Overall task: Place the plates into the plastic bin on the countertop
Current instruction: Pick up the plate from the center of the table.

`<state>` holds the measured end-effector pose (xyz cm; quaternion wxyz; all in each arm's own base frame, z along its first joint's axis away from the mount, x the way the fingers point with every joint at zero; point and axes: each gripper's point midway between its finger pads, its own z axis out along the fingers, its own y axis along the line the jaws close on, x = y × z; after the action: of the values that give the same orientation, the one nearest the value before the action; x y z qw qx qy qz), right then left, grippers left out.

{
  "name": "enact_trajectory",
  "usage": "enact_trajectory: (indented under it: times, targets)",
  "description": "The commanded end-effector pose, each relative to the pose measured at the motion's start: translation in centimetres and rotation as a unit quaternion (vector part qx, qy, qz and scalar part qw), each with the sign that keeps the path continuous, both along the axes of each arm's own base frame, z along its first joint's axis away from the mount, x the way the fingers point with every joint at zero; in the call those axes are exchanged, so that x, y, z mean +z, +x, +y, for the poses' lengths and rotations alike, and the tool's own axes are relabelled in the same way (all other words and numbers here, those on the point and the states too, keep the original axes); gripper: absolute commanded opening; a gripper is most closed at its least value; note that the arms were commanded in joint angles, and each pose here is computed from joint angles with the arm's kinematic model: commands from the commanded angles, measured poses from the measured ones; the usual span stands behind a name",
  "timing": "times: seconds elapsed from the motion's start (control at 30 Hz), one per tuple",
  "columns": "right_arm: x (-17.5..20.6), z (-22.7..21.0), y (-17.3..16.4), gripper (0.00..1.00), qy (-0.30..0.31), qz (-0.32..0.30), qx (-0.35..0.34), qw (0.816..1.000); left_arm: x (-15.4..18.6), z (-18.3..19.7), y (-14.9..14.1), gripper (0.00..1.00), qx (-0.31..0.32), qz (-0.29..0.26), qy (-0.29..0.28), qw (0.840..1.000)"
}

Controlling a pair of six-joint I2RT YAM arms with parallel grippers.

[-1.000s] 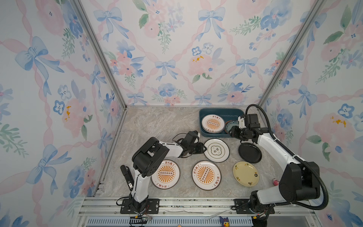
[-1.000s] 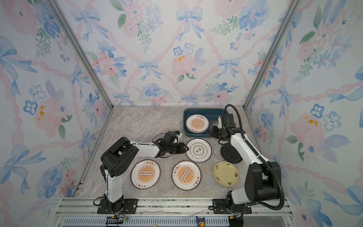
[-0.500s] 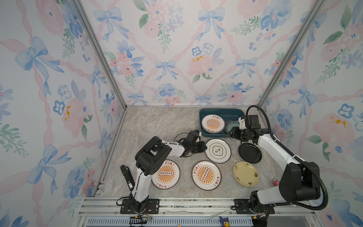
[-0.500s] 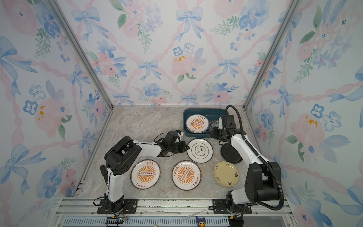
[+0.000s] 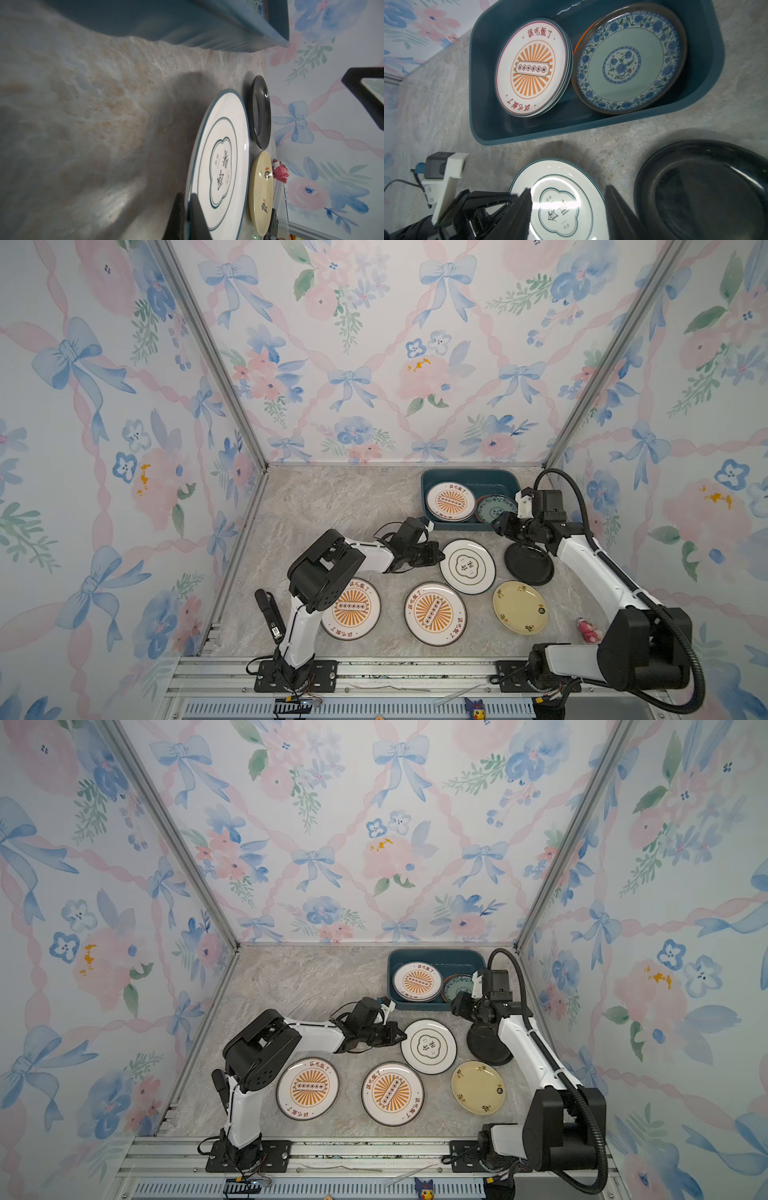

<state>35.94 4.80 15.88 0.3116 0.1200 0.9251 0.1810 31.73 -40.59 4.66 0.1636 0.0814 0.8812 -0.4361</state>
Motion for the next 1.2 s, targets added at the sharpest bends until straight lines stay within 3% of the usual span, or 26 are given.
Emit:
enact_trajectory:
  times: [0.0, 0.13, 0.6, 0.9, 1.17]
  targets:
    - [0.3, 0.4, -0.5, 0.61, 0.05, -0.01, 0.012, 0.999, 3.2, -0.5, -1.1, 0.0, -0.033, -0.021, -0.023, 0.999]
    - [-0.2, 1.4, -0.9, 0.71, 0.089, -0.012, 0.032, 0.995, 5.0, -0.5, -1.1, 0.0, -0.039, -0.033, -0.039, 0.998]
    - [-1.8, 2.9, -3.7, 0.73, 0.117, -0.012, 0.07, 0.991, 9.9, 1.8, -0.1, 0.0, -0.033, -0.064, -0.077, 0.994]
    - [-1.5, 4.8, -4.0, 0.71, 0.171, -0.015, 0.106, 0.979, 11.1, 3.7, 0.7, 0.0, -0.018, -0.073, -0.085, 0.994]
    - [-0.9, 7.8, -4.8, 0.6, 0.227, -0.02, 0.168, 0.959, 11.8, 5.4, 2.2, 0.0, -0.001, -0.078, -0.09, 0.993]
